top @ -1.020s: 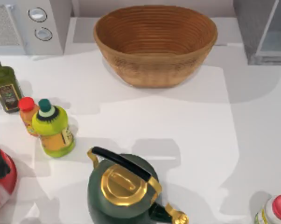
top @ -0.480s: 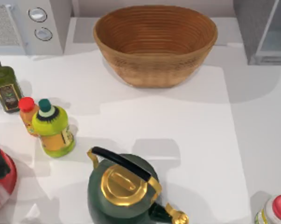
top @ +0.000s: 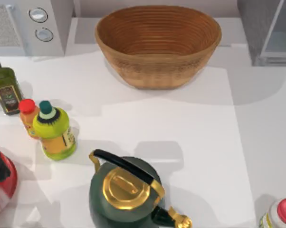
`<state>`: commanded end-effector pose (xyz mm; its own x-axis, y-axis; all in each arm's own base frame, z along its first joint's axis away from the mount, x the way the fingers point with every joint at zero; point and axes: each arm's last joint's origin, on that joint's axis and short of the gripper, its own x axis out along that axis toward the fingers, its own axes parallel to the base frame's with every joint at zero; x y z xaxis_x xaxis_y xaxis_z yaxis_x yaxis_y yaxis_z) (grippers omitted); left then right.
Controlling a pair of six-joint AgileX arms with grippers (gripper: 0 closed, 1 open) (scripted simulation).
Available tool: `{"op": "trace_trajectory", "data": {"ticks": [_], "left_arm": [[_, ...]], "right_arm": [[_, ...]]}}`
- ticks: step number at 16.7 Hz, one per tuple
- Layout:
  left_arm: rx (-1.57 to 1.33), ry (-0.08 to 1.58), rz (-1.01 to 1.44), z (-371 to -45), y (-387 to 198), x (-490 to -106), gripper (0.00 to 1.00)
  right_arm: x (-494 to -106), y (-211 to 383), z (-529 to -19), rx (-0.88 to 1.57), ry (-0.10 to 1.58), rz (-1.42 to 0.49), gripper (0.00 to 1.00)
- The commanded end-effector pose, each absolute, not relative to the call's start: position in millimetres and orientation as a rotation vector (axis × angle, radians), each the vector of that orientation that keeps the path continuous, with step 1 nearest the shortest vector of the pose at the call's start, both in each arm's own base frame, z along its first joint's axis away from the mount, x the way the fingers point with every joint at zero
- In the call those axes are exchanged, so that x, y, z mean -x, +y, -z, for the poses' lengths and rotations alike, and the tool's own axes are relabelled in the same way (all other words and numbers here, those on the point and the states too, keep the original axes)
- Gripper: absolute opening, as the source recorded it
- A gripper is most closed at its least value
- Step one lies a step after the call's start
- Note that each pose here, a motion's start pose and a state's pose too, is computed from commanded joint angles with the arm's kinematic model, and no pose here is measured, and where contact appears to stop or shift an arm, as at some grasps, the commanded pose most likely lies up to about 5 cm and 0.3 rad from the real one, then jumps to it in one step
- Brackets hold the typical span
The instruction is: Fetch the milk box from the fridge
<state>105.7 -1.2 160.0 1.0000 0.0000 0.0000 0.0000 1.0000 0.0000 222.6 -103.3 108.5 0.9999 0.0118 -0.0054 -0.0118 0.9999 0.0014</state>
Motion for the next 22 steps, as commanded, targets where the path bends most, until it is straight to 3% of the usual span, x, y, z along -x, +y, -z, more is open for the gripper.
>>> {"op": "trace_trajectory", "data": {"ticks": [11,22], "left_arm": [[0.0,0.0,0.0,-160.0,-1.2,-105.7,1.0],[0.0,0.0,0.0,-160.0,-1.2,-105.7,1.0]], "right_arm": [[-387.4,-92.9,-116.9,0.004,-0.009,0.006,1.0],[-418.0,-86.4,-117.4,0.002,0.001,0.01,1.0]]}}
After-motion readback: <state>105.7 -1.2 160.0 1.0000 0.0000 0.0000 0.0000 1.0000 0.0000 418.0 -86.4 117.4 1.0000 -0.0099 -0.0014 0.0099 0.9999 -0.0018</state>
